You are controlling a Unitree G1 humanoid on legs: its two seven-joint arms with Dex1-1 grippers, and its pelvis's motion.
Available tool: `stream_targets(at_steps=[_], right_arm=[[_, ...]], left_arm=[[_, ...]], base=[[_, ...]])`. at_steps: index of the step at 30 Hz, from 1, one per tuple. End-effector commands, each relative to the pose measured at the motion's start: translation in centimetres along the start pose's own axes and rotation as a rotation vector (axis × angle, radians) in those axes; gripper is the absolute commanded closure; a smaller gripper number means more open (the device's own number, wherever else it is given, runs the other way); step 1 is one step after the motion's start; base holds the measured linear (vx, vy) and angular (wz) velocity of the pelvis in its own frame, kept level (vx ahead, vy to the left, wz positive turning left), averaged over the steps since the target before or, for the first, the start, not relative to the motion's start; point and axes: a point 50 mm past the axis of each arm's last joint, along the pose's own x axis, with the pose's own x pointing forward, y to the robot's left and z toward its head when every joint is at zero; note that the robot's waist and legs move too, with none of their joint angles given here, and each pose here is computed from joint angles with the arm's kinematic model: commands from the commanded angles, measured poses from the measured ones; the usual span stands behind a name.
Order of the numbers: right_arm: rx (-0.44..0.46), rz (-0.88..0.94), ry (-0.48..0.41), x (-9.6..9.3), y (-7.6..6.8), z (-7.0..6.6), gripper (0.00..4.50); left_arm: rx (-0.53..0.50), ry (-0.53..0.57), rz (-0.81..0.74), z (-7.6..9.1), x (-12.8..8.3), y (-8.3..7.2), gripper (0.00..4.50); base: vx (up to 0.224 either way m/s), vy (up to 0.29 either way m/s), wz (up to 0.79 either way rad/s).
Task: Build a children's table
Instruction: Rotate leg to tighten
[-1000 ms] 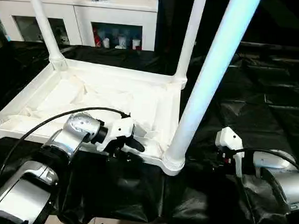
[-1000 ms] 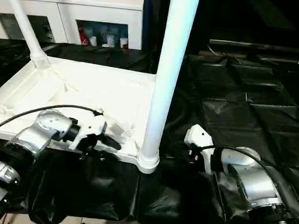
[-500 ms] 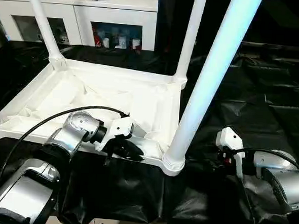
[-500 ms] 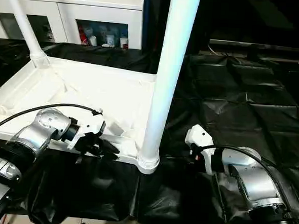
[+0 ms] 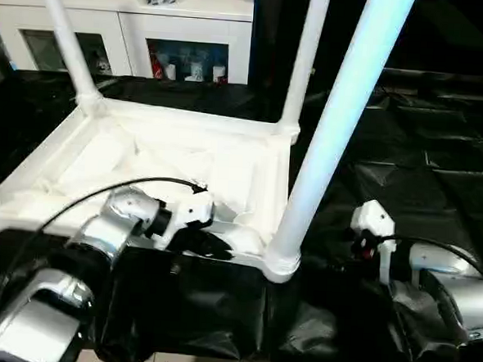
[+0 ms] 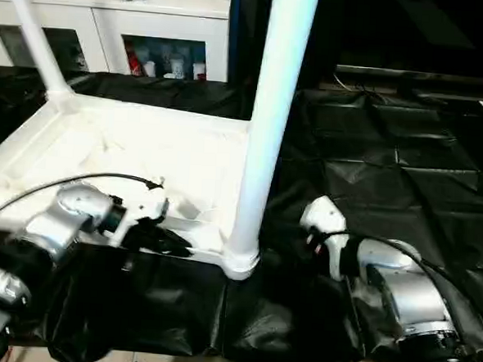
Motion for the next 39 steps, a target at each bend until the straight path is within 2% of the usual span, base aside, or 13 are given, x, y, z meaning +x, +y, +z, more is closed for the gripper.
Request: stream_targets(at_steps=[1, 4, 7, 13, 21, 22, 25, 26, 28, 29, 34, 35, 39], right_arm=[[-0.021, -0.017, -0.006, 0.2, -0.1, 0.1, 0.43], [-0.034, 0.003, 0.005, 0.6, 0.2, -0.1, 0.30], [-0.061, 0.040, 0.007, 1.7, 0.8, -0.2, 0.30], [-0.074, 0.037, -0.029, 3.1, 1.0, 0.3, 0.30], [-0.071, -0.002, -0.063, 3.7, 0.3, 0.9, 0.30], [-0.068, 0.004, -0.059, 3.7, 0.2, 0.9, 0.57], [-0.070, 0.013, -0.048, 3.7, 0.2, 0.7, 0.69], [-0.071, 0.017, -0.043, 3.8, 0.1, 0.6, 0.91], [-0.072, 0.018, -0.039, 3.8, 0.0, 0.5, 0.91], [-0.070, 0.018, -0.037, 3.9, 0.0, 0.5, 1.10], [-0.062, 0.014, -0.045, 4.2, -0.1, 0.5, 1.44], [-0.061, 0.015, -0.047, 4.4, -0.1, 0.5, 1.63], [-0.014, -0.010, -0.080, 5.1, 0.0, 0.0, 1.73]], left_arm=[[-0.120, 0.013, 0.015, -2.1, 0.8, -1.0, 4.50], [-0.130, 0.044, 0.034, -2.2, 1.2, -1.2, 4.50], [-0.132, 0.039, 0.074, -1.3, 2.1, -1.3, 4.50], [-0.109, 0.028, 0.087, -0.3, 3.1, -1.6, 4.50], [-0.082, 0.035, 0.094, 0.1, 3.1, -1.6, 4.50], [-0.083, 0.041, 0.098, 0.1, 2.8, -1.5, 4.50], [-0.082, 0.044, 0.101, 0.0, 2.6, -1.3, 4.50], [-0.081, 0.047, 0.102, 0.0, 2.4, -1.2, 4.50], [-0.080, 0.050, 0.103, 0.0, 2.3, -1.1, 4.50], [-0.079, 0.054, 0.104, 0.0, 2.2, -1.1, 4.50], [-0.077, 0.061, 0.105, -0.1, 1.9, -1.0, 4.50], [-0.077, 0.062, 0.106, -0.1, 1.9, -0.9, 4.50], [-0.092, 0.063, 0.150, -0.2, 1.7, -0.6, 4.50]], base=[[0.000, 0.000, 0.00], [0.000, 0.000, 0.00], [0.000, 0.000, 0.00], [0.000, 0.000, 0.00], [0.000, 0.000, 0.00], [0.000, 0.000, 0.00], [0.000, 0.000, 0.00], [0.000, 0.000, 0.00], [0.000, 0.000, 0.00], [0.000, 0.000, 0.00], [0.000, 0.000, 0.00], [0.000, 0.000, 0.00], [0.000, 0.000, 0.00]])
